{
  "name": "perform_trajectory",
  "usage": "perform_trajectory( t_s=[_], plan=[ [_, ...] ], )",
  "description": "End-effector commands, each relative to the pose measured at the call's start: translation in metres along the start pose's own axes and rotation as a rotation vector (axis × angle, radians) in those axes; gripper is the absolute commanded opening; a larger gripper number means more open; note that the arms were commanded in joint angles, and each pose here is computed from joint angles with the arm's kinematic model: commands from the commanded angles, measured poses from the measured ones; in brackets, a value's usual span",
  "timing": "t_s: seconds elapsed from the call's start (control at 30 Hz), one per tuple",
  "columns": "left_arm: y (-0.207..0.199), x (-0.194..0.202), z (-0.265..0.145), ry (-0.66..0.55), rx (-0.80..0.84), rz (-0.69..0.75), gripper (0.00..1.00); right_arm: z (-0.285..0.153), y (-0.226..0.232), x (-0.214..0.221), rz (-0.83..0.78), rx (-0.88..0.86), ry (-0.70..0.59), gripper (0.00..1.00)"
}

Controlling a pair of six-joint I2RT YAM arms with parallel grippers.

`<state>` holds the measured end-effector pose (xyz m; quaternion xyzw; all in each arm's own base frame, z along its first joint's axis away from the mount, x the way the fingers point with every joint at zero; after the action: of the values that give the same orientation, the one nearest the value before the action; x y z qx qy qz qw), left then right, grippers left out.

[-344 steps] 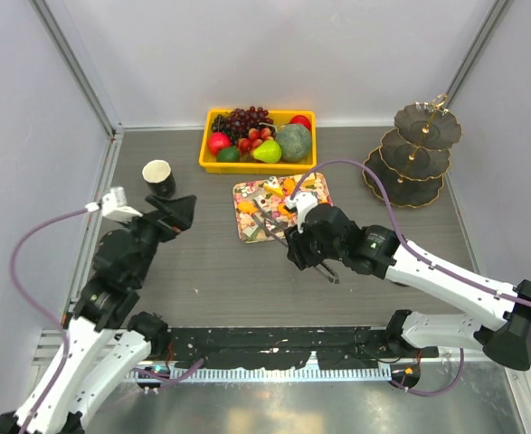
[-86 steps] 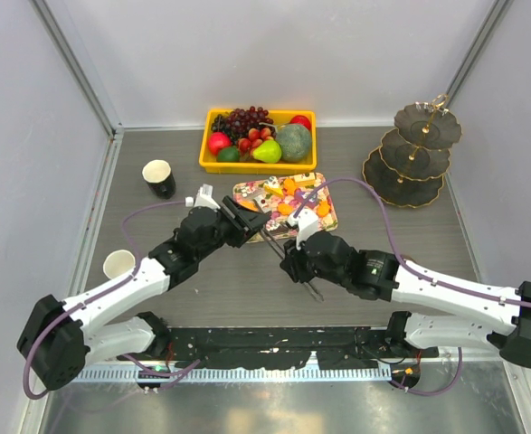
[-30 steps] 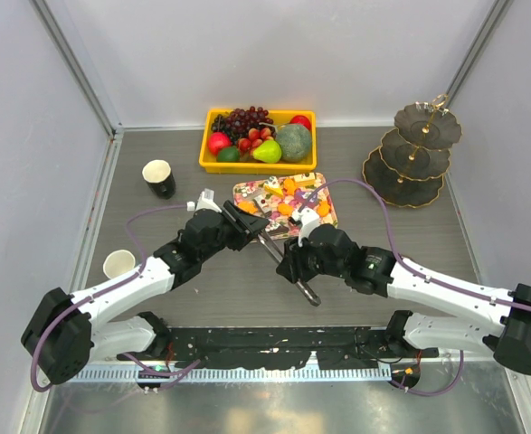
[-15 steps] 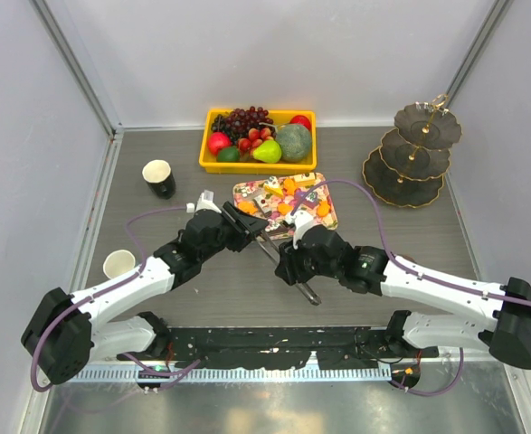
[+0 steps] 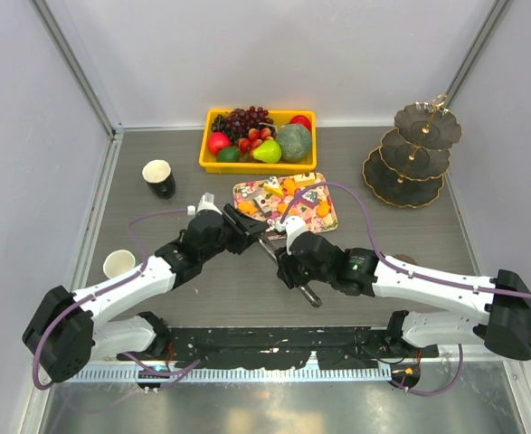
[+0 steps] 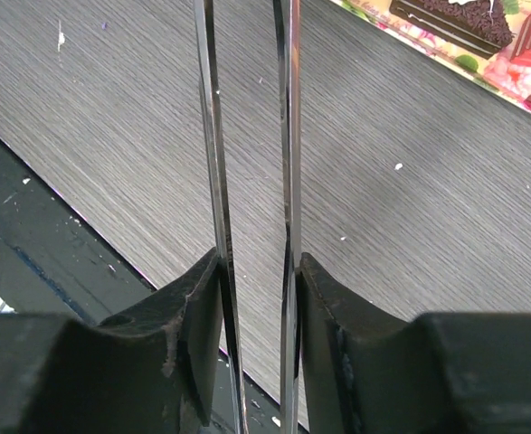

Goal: Serve the afternoon tea

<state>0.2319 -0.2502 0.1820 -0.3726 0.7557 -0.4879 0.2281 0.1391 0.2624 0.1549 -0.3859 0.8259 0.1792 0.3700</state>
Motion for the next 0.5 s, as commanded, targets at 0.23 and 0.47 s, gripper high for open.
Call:
perform_trajectory(
  t_s=[0.23, 0.47],
  plan=[
    [-0.036, -0.009, -0.016, -0.053, 0.11, 0.044, 0.63, -0.021, -0.004, -0.02, -0.049, 0.007, -0.002, 0.34],
    [-0.044, -0.055, -0.062, -0.265, 0.08, 0.225, 0.85, -0.035, -0.015, -0.021, -0.077, 0.016, 0.046, 0.34]
  ],
)
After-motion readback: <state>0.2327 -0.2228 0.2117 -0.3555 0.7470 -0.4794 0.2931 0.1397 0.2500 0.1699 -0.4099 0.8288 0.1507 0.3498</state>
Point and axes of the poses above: each gripper's point midway between its finger pads, its own z axis out along the fingers, its own y axis along the line the jaws close on, x = y × z, the point moved 4 cm from there along -z, back along the fingers, and after that the axes turned 14 degrees about -z, right-handed, at the moved point
